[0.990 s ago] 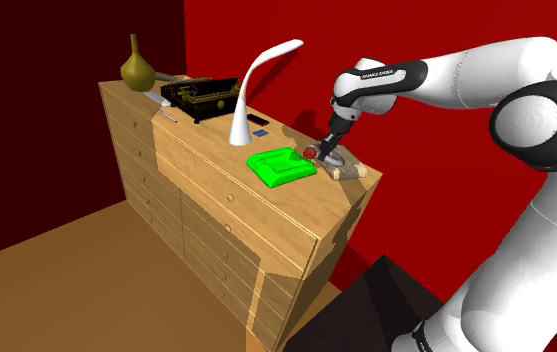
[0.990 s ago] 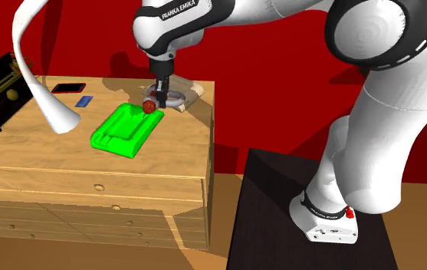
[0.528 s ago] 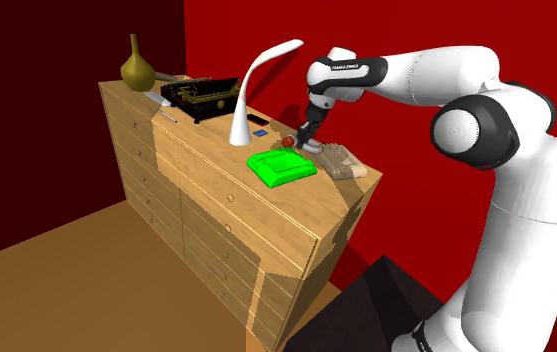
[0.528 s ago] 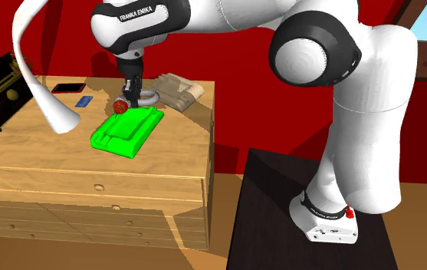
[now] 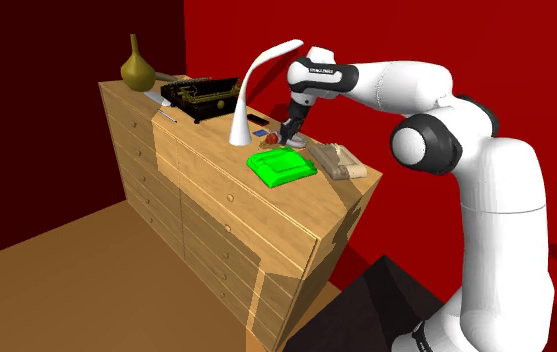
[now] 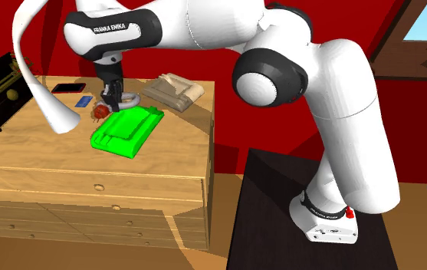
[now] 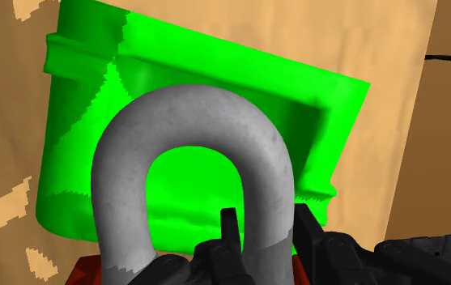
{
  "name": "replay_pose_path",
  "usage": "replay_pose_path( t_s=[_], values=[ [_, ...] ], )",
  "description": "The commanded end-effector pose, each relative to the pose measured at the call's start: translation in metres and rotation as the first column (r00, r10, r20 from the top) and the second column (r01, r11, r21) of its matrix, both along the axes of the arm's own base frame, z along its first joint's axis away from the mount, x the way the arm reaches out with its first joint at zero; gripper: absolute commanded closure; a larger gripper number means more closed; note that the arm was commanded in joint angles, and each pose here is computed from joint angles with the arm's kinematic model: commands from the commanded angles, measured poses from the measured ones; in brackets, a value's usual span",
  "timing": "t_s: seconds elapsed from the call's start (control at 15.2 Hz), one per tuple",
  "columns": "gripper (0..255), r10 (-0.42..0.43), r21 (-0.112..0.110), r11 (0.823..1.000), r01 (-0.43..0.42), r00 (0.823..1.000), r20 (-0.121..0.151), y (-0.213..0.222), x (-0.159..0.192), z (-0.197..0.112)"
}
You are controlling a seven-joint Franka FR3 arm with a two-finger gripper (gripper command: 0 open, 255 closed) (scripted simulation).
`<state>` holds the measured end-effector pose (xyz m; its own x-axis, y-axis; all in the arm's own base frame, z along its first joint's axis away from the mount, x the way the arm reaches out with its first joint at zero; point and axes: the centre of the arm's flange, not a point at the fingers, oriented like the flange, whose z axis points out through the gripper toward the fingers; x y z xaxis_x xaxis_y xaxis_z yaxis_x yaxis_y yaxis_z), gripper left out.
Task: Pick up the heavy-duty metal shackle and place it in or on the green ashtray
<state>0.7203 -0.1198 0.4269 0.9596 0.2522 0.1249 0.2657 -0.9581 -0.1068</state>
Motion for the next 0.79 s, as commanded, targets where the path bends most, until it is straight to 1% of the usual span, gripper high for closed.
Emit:
replay_pose_path(
  t_s=[0.0,0.73],
  values=[
    [255,0.000,0.000,1.000,0.000,1.000,0.001,0.000,0.001,-0.009],
    [255,0.000,0.000,1.000,0.000,1.000,0.001,0.000,0.001,-0.067]
  ],
)
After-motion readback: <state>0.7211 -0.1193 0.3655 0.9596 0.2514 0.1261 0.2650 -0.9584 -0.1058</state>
